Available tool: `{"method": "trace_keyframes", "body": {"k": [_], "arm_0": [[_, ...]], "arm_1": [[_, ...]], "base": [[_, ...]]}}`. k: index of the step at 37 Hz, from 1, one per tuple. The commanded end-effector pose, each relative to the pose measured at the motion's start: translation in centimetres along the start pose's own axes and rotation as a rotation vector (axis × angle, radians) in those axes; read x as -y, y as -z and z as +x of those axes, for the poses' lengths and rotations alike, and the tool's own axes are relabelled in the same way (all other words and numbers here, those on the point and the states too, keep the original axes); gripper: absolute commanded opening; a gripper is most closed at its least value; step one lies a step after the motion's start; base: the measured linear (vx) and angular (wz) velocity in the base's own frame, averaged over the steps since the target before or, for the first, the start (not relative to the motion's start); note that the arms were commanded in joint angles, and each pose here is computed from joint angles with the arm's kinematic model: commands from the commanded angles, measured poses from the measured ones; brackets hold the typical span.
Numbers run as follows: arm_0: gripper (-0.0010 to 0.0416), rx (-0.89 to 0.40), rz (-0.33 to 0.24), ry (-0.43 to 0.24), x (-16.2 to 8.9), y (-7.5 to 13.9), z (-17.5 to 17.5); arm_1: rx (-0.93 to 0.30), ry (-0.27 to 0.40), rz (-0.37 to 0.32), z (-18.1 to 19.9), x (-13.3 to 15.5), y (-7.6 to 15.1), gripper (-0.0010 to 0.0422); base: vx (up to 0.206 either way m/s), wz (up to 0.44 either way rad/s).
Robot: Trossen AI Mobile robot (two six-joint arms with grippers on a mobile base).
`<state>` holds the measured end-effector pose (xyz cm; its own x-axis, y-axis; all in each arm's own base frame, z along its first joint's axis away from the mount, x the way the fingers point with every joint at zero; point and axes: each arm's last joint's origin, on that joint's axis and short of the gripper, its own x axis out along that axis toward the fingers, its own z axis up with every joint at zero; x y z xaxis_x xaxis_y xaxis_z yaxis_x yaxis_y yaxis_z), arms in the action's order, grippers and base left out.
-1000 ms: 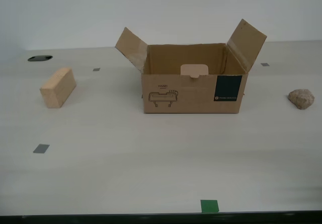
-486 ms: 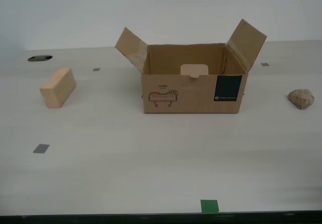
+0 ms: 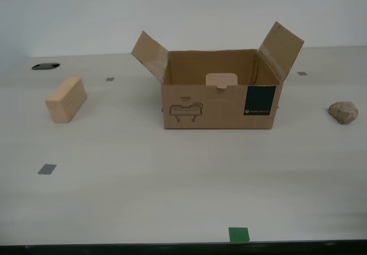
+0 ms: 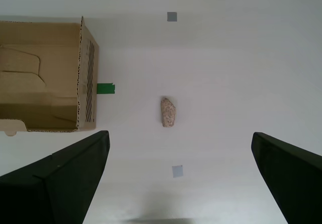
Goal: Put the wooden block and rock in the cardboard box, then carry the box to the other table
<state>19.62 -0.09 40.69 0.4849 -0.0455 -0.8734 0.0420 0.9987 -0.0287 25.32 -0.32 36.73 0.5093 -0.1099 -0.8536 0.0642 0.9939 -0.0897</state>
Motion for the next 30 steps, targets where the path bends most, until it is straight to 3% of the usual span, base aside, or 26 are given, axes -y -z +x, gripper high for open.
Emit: {"method": "trace_keyframes", "body": {"k": [1,30], "arm_0": [[0.0388,0.001,-0.001,0.004,0.00,0.01,-0.03],[0.0398,0.013,0.020,0.003,0.02,0.09,-0.25]], "arm_1": [[0.003,-0.001,0.000,-0.03,0.01,-0.02,0.0339],[0.006,-0.001,0.004,-0.02,0.01,-0.05,0.0339]], "base": [[0.000,0.000],[0.000,0.000]]}}
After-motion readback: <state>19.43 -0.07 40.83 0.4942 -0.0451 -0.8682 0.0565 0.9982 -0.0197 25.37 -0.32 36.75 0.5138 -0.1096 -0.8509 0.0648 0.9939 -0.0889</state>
